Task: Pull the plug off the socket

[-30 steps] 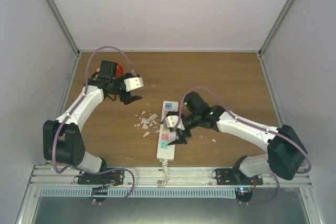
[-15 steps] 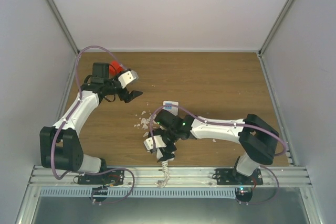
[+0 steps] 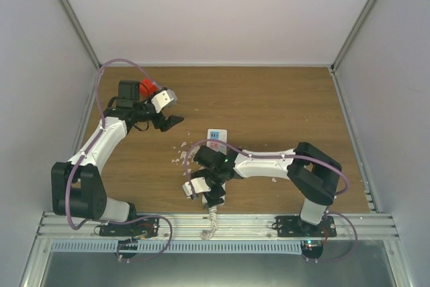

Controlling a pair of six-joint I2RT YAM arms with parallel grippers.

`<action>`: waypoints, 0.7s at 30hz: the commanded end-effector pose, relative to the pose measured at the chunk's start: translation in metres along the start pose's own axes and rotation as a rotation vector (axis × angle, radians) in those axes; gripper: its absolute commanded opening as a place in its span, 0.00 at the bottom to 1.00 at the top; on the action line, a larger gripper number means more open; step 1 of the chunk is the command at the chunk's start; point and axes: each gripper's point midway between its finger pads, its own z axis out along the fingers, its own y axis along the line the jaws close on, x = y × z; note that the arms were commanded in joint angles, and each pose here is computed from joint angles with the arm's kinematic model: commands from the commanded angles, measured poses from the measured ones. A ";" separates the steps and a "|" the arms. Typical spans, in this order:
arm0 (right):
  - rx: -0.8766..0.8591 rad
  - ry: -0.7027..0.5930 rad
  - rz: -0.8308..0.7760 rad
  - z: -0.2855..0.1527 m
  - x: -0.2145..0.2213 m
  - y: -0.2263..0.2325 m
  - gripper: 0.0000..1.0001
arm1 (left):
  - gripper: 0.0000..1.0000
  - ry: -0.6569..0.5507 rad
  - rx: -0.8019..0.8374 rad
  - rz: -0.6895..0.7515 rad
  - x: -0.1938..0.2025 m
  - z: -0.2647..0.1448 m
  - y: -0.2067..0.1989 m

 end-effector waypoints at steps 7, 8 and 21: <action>0.036 0.143 0.081 -0.025 0.082 -0.005 0.89 | 0.85 -0.058 0.013 0.027 -0.013 -0.003 -0.003; 0.055 0.151 0.082 -0.032 0.091 -0.009 0.89 | 0.85 -0.058 0.015 0.028 -0.013 -0.003 -0.003; 0.221 0.297 0.067 -0.090 0.191 -0.030 0.92 | 0.85 -0.069 0.046 0.019 -0.008 0.000 -0.010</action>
